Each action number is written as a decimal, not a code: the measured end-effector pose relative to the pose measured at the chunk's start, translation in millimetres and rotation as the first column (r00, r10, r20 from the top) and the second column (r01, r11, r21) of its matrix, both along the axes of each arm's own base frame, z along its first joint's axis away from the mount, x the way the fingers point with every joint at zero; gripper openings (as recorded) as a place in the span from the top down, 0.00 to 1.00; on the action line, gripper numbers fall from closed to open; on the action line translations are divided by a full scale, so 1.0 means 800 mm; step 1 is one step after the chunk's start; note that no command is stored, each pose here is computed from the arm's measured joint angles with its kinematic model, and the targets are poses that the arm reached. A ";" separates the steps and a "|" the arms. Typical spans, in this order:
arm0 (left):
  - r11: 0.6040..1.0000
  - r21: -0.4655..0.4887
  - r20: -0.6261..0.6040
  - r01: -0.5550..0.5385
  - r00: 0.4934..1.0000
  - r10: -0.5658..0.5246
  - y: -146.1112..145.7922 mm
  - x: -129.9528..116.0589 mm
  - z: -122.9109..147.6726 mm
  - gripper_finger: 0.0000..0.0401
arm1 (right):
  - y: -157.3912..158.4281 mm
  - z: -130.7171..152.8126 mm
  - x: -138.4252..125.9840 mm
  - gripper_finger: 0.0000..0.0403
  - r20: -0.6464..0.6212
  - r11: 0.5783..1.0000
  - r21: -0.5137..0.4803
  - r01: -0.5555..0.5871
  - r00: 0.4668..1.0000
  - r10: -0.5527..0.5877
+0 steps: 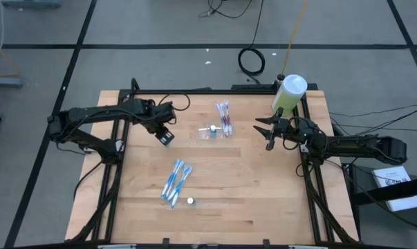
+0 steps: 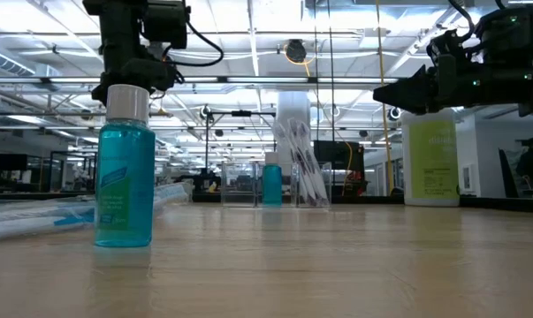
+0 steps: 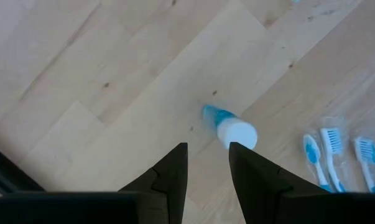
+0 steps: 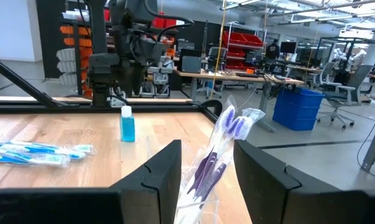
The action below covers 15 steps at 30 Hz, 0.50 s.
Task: Pick & Place toothbrushing station
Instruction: Put the top blue mouthwash into the transparent organizer
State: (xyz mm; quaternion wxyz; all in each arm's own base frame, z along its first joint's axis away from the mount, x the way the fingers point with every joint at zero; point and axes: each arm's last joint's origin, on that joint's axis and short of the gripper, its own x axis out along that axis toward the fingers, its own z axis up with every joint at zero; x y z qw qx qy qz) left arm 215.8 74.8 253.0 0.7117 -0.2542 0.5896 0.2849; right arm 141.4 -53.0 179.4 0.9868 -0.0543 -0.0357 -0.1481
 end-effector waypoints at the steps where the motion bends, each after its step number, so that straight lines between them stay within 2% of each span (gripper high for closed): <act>1: 1.000 0.000 0.000 -0.002 1.000 0.002 0.000 0.000 0.000 0.69 | 0.000 0.000 0.000 0.65 0.000 1.000 0.000 0.000 1.000 0.000; 8: 1.000 0.001 0.002 0.001 1.000 -0.001 0.000 0.000 0.000 0.68 | 0.000 0.000 0.000 0.65 -0.001 1.000 0.001 0.000 1.000 0.000; 15: 1.000 -0.004 0.007 -0.026 1.000 0.026 0.000 0.000 0.001 0.56 | 0.000 0.000 0.000 0.65 -0.002 1.000 0.001 0.000 1.000 0.000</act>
